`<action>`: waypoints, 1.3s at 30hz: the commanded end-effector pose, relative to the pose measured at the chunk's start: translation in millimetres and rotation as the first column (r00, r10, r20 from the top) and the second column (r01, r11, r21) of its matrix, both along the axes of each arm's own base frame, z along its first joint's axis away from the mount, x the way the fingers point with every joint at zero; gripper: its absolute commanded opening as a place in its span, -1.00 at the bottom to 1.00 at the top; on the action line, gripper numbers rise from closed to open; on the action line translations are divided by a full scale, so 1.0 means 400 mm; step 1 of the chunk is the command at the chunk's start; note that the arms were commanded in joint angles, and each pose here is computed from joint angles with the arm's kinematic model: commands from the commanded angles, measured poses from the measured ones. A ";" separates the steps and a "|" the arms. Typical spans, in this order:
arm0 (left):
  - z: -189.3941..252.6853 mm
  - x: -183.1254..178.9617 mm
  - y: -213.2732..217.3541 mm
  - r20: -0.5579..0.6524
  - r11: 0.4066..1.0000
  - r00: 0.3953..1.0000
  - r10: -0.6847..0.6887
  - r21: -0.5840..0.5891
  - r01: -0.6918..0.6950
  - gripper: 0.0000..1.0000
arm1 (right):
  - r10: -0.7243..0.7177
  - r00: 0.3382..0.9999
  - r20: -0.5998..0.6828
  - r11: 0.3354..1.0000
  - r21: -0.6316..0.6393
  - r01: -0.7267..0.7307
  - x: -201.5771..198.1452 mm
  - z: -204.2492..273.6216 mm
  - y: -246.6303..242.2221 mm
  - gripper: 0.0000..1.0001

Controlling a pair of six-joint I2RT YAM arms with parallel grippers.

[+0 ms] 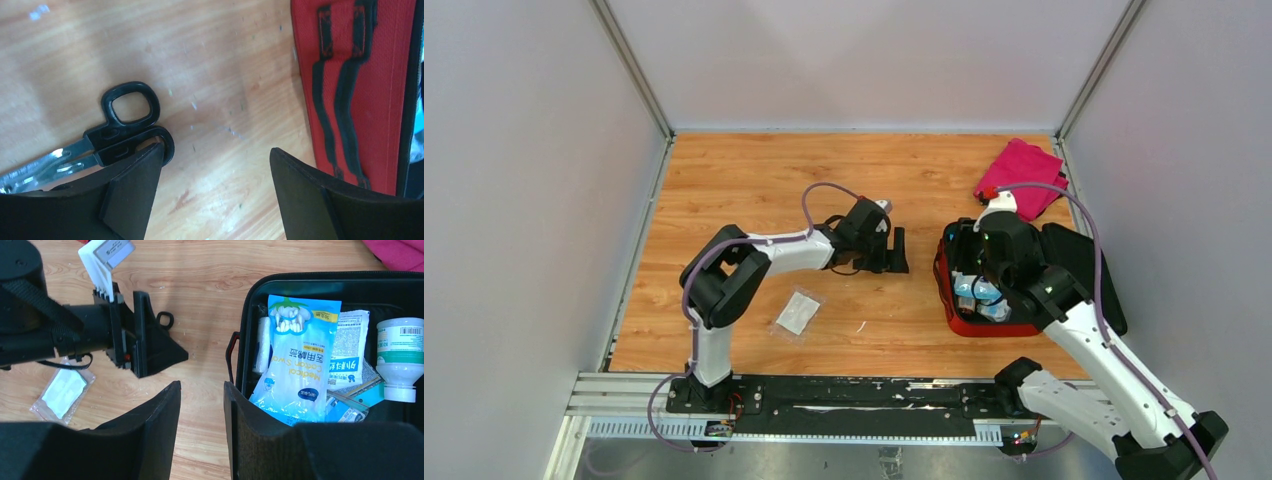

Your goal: Organize the medicine kit

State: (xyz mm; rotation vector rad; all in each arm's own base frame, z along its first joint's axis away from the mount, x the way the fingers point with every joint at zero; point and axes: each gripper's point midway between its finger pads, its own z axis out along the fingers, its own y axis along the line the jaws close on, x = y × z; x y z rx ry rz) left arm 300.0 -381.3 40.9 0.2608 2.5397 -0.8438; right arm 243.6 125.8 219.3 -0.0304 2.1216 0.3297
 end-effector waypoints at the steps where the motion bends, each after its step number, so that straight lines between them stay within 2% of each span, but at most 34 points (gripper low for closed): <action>1: -0.089 -0.131 0.091 -0.114 0.985 0.992 -0.058 0.157 0.076 0.68 | -0.024 0.999 -0.031 1.000 -0.021 0.024 -0.004 -0.029 -0.006 -0.16; 5: -0.111 -0.172 0.169 -0.112 0.972 0.993 -0.036 0.226 0.060 0.68 | -0.012 0.999 -0.045 1.000 -0.010 0.011 0.000 -0.033 0.008 -0.16; 10: -0.094 -0.195 0.209 -0.093 0.970 0.995 -0.023 0.239 0.044 0.69 | 0.005 0.999 -0.052 1.000 0.005 -0.004 0.010 -0.036 0.026 -0.16; 19: 0.102 -0.124 0.176 0.083 0.985 0.996 -0.031 0.170 0.017 0.75 | 0.016 0.999 -0.050 1.000 -0.021 -0.017 0.038 -0.028 0.040 -0.12; 25: 0.180 -0.105 0.218 0.150 0.988 0.989 0.008 0.149 -0.031 0.78 | -0.029 0.999 -0.043 0.998 -0.051 0.026 0.061 -0.023 0.029 -0.10; 28: 0.193 -0.069 0.284 0.152 0.984 0.985 0.085 0.141 -0.106 0.78 | -0.051 0.997 -0.060 0.998 -0.028 0.050 0.065 -0.029 0.033 -0.08; 32: 0.218 -0.029 0.404 0.160 0.963 0.967 0.199 0.149 -0.223 0.79 | 0.006 0.995 -0.100 1.000 -0.003 -0.006 0.064 -0.038 0.069 -0.06; 36: 0.277 -0.007 0.521 0.245 0.921 0.930 0.273 0.213 -0.326 0.82 | 0.030 0.991 -0.130 1.000 0.006 -0.030 0.066 -0.049 0.088 0.10; 39: 0.326 -0.008 0.587 0.300 0.890 0.908 0.292 0.264 -0.373 0.85 | 0.040 0.987 -0.158 0.999 0.028 -0.037 0.075 -0.056 0.111 0.13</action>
